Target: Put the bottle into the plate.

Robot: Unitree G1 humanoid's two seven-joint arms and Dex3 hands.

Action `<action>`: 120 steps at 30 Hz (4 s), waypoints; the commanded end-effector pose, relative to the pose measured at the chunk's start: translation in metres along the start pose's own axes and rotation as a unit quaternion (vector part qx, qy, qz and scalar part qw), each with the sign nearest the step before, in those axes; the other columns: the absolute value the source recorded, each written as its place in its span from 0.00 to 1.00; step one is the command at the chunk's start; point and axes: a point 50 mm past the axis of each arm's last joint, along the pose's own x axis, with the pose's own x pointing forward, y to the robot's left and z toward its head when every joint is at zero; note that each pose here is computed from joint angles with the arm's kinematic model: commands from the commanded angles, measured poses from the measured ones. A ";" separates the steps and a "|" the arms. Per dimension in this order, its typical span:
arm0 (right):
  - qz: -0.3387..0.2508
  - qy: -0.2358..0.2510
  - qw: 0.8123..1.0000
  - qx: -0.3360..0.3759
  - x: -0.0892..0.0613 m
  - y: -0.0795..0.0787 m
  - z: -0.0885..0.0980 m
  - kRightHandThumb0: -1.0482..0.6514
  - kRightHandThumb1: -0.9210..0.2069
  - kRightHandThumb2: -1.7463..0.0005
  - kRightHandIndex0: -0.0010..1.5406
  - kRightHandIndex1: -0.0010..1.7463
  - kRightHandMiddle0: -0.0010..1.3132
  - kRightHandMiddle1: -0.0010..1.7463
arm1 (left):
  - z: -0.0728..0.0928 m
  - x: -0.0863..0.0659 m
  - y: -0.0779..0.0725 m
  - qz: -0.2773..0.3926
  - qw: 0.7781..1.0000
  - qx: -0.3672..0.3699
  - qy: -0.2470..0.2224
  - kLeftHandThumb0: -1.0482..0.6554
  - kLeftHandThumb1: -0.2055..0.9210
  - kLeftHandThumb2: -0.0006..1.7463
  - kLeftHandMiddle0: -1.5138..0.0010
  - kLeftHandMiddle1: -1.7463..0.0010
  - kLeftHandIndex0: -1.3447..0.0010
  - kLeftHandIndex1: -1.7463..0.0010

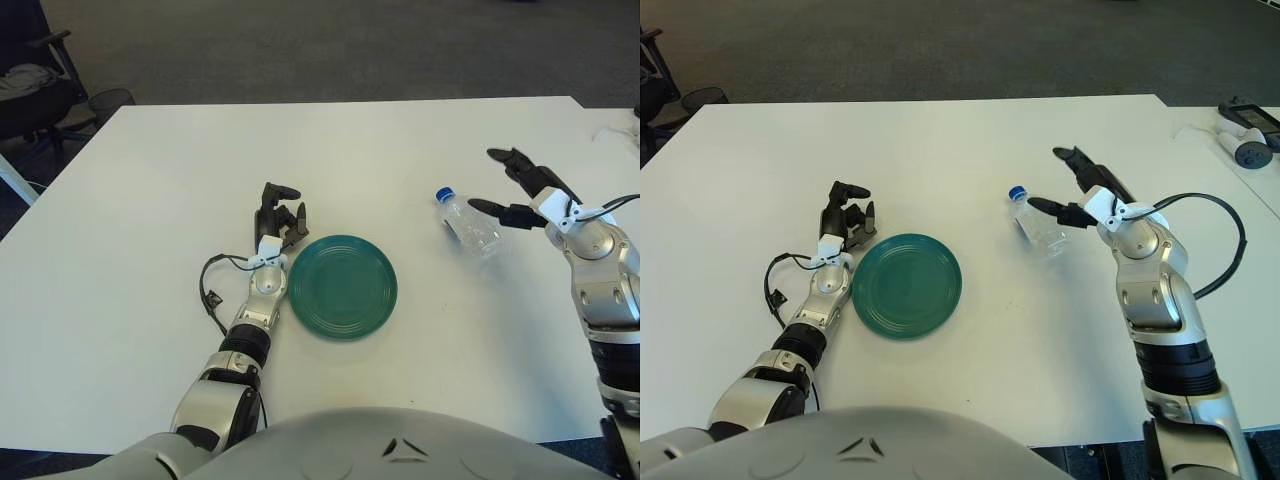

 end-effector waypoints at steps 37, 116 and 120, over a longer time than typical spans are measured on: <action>0.020 0.017 0.988 -0.151 0.004 -0.013 0.030 0.06 0.00 0.61 0.02 0.00 0.00 0.00 | -0.028 -0.012 0.001 -0.018 0.997 0.016 0.070 0.38 0.72 0.54 0.35 0.00 0.71 0.00; 0.117 0.025 0.954 -0.274 0.015 -0.002 0.024 0.00 0.00 0.72 0.00 0.00 0.00 0.00 | -0.026 -0.011 -0.005 -0.015 0.998 0.010 0.064 0.38 0.73 0.53 0.35 0.00 0.71 0.00; 0.121 0.035 0.956 -0.267 0.014 0.002 0.023 0.00 0.00 0.72 0.00 0.00 0.00 0.00 | -0.027 -0.010 -0.004 -0.016 0.998 0.009 0.066 0.38 0.73 0.53 0.35 0.00 0.71 0.00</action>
